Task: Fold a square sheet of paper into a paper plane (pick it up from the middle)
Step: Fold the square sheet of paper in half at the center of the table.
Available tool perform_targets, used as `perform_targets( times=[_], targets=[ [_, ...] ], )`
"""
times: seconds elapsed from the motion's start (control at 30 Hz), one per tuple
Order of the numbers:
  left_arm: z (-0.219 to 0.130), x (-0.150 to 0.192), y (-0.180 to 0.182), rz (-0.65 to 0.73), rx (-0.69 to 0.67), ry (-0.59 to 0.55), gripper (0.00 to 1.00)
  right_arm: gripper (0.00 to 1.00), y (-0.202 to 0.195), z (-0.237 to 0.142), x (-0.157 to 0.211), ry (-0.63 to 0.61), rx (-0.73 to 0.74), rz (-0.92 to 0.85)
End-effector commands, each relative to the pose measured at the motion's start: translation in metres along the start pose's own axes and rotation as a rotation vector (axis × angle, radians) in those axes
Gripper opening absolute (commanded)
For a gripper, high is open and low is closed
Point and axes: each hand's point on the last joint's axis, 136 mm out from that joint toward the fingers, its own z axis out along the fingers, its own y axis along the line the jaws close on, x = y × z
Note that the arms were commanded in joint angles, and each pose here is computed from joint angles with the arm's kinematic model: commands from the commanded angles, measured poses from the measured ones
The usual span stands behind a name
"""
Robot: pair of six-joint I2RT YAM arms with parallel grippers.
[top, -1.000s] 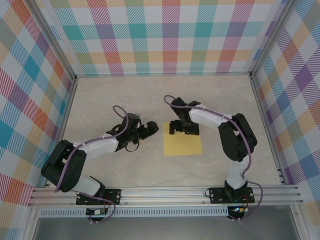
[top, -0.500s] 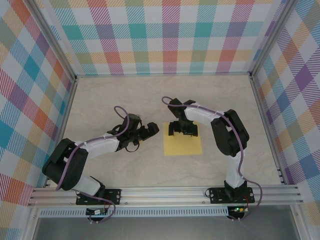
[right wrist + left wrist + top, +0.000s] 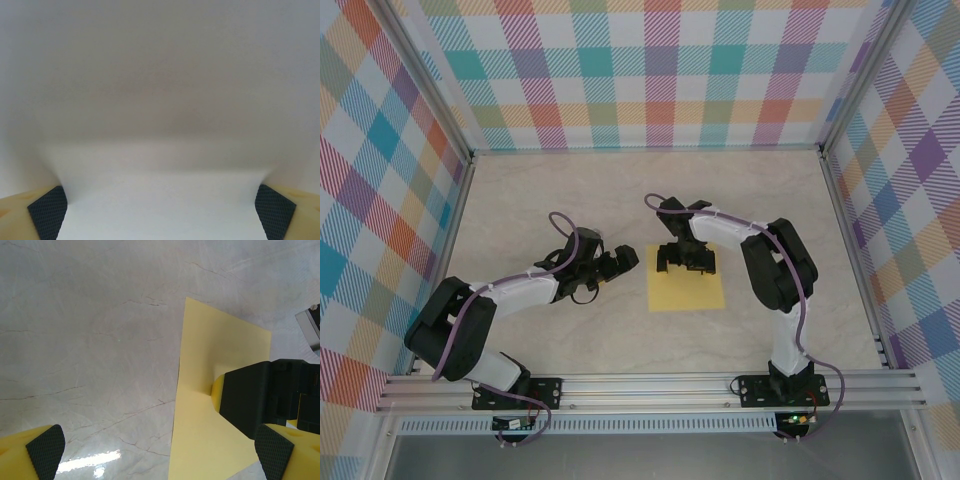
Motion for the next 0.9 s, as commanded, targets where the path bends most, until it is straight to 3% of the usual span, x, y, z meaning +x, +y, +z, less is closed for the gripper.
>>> perform_targets(
  times=[0.0, 0.87],
  targets=[
    [-0.0036, -0.0012, -0.0059, 0.014, 0.013, 0.005, 1.0, 0.99, -0.011, 0.04, 0.0306, 0.129, 0.034, -0.008],
    [-0.0121, 0.0016, -0.0021, 0.008, 0.008, 0.0, 1.0, 0.94, -0.0037, 0.034, 0.0238, 0.106, 0.004, -0.029]
  ],
)
